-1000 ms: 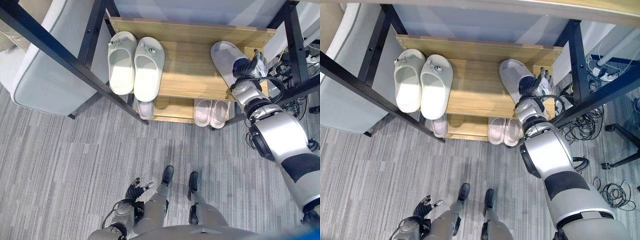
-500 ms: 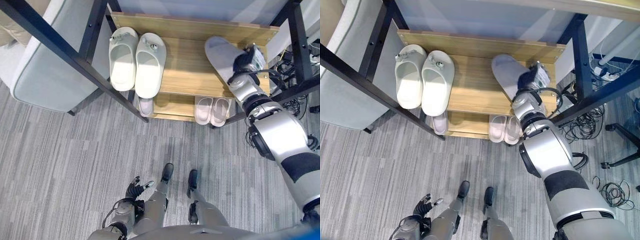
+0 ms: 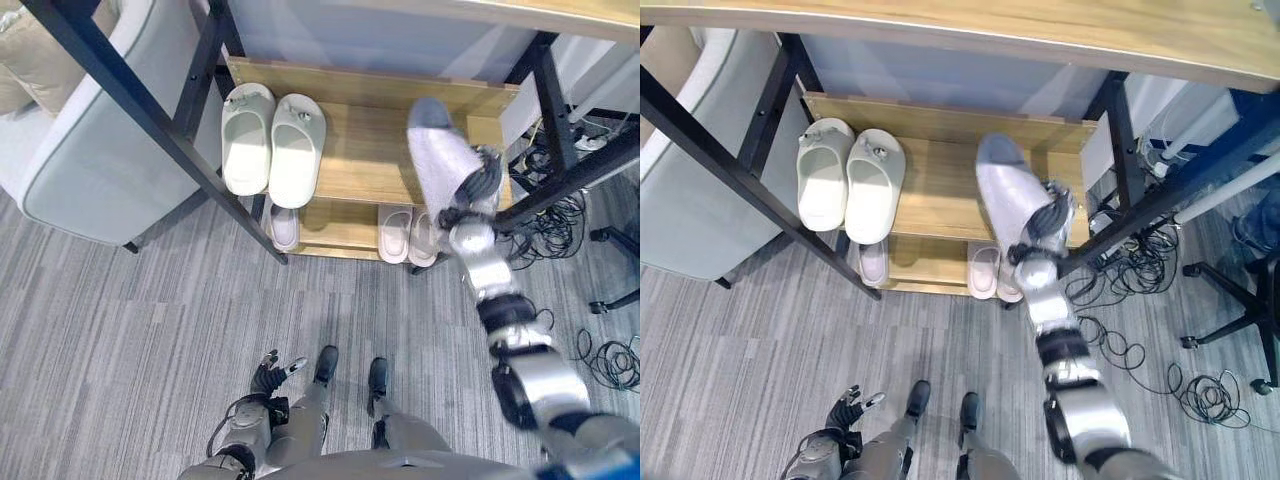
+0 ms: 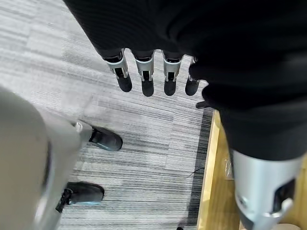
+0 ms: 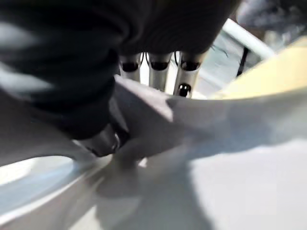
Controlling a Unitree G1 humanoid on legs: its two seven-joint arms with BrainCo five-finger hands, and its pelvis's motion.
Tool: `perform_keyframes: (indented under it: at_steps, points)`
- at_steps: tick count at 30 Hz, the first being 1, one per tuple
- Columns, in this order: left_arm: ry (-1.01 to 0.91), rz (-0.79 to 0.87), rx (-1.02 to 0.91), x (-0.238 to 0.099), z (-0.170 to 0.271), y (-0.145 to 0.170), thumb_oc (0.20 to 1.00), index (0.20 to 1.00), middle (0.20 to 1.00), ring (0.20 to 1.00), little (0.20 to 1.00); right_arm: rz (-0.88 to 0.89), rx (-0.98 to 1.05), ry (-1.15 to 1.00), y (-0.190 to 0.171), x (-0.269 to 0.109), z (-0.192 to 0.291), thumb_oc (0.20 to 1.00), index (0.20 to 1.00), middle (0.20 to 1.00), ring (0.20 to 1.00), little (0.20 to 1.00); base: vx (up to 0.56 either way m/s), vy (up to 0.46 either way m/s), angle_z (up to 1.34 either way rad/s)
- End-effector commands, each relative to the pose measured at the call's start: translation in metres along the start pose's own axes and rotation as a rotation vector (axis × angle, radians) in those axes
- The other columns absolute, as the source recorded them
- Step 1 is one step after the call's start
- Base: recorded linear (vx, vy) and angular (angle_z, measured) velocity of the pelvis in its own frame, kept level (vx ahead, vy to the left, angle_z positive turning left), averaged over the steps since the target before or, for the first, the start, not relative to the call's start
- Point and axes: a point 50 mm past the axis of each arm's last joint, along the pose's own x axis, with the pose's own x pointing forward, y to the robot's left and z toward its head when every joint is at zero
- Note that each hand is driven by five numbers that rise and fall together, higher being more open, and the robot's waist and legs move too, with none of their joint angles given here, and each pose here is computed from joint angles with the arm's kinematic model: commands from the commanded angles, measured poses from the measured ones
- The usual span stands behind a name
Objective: Arrange the slippers neatly on the shoe rack.
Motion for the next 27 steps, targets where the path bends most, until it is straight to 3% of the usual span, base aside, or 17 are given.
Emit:
perform_keyframes:
  at_steps: [1, 10, 15, 23, 27]
  points:
    - [0.266, -0.016, 0.041, -0.033, -0.077, -0.005, 1.0, 1.0, 1.0, 1.0, 1.0, 0.015, 0.158, -0.095, -0.008, -0.016, 0.016, 0.2, 0.2, 0.2, 0.2, 0.2, 0.06, 0.037, 0.04]
    - [0.37, 0.038, 0.125, -0.053, -0.105, 0.024, 1.0, 1.0, 1.0, 1.0, 1.0, 0.267, 0.122, 0.106, -0.011, -0.097, -0.044, 0.2, 0.2, 0.2, 0.2, 0.2, 0.05, -0.012, 0.35]
    - [0.36, 0.071, 0.106, -0.054, -0.106, 0.026, 1.0, 1.0, 1.0, 1.0, 1.0, 0.315, 0.124, 0.199, -0.01, -0.116, -0.072, 0.2, 0.2, 0.2, 0.2, 0.2, -0.06, -0.065, 0.26]
    - [0.349, 0.077, 0.131, -0.056, -0.108, 0.021, 1.0, 1.0, 1.0, 1.0, 1.0, 0.262, -0.006, 0.264, -0.05, -0.133, -0.106, 0.2, 0.2, 0.2, 0.2, 0.2, -0.06, 0.007, 0.52]
    - [0.372, 0.107, 0.133, -0.06, -0.113, 0.027, 1.0, 1.0, 1.0, 1.0, 1.0, 0.26, -0.011, 0.302, -0.053, -0.141, -0.115, 0.2, 0.2, 0.2, 0.2, 0.2, -0.01, 0.133, 0.12]
